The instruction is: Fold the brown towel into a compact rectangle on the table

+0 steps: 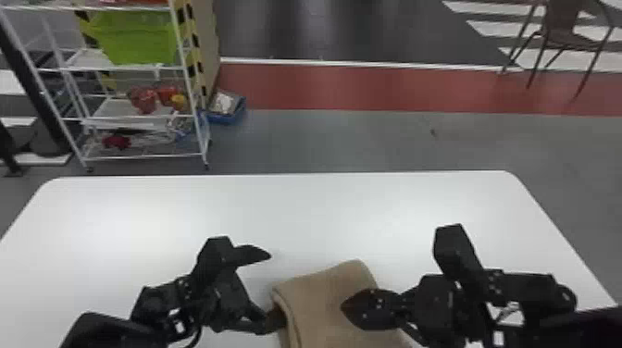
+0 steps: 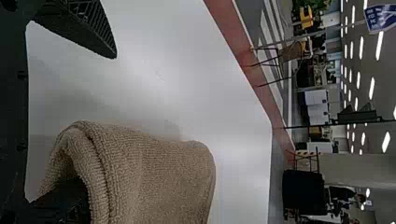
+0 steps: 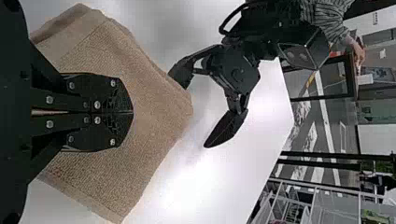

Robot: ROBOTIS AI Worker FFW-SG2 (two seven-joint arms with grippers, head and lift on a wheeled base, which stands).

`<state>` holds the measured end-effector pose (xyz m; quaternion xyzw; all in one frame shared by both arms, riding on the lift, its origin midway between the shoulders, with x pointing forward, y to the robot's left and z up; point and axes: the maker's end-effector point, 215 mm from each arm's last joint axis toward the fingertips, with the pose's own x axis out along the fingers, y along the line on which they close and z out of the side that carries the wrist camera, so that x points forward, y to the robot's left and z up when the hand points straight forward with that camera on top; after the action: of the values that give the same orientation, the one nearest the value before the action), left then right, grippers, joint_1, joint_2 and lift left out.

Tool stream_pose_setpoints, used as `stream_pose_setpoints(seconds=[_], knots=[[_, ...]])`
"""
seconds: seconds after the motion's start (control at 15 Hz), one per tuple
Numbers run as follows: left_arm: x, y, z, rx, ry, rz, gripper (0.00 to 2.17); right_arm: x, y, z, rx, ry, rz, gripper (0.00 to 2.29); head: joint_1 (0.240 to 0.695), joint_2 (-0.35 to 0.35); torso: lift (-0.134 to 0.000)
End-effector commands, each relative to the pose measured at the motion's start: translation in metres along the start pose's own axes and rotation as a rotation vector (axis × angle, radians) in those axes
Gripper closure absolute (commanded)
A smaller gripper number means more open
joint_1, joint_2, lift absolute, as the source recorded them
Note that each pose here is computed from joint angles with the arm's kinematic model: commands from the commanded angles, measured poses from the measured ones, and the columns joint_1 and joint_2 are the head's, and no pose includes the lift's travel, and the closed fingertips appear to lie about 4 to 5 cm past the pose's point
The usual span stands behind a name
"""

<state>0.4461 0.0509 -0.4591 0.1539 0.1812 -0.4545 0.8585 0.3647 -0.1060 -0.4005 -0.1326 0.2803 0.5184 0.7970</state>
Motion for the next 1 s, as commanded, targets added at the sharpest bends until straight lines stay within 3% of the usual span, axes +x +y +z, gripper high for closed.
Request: stream_pose_setpoints(seconds=[0.0,0.4,0.67,0.93], knots=[[0.001,-0.004,0.0,0.0,-0.002,-0.006,0.04,0.009,-0.012,-0.01,0.017,0.021,0.007,2.26,0.695,-0.076,-0.122],[0.0,-0.007,0.002,0.009,-0.005,-0.015,0.04,0.006,-0.04,-0.019,0.07,0.009,-0.012,2.26,0.695,-0.098,-0.122],[0.0,-0.012,0.004,0.027,-0.014,-0.023,0.04,0.004,-0.048,0.0,0.097,-0.066,-0.02,2.26,0.695,-0.108,-0.122],[-0.001,-0.016,0.003,0.03,-0.017,-0.029,0.04,0.014,-0.069,-0.01,0.116,-0.038,-0.071,2.26,0.695,-0.109,-0.122]])
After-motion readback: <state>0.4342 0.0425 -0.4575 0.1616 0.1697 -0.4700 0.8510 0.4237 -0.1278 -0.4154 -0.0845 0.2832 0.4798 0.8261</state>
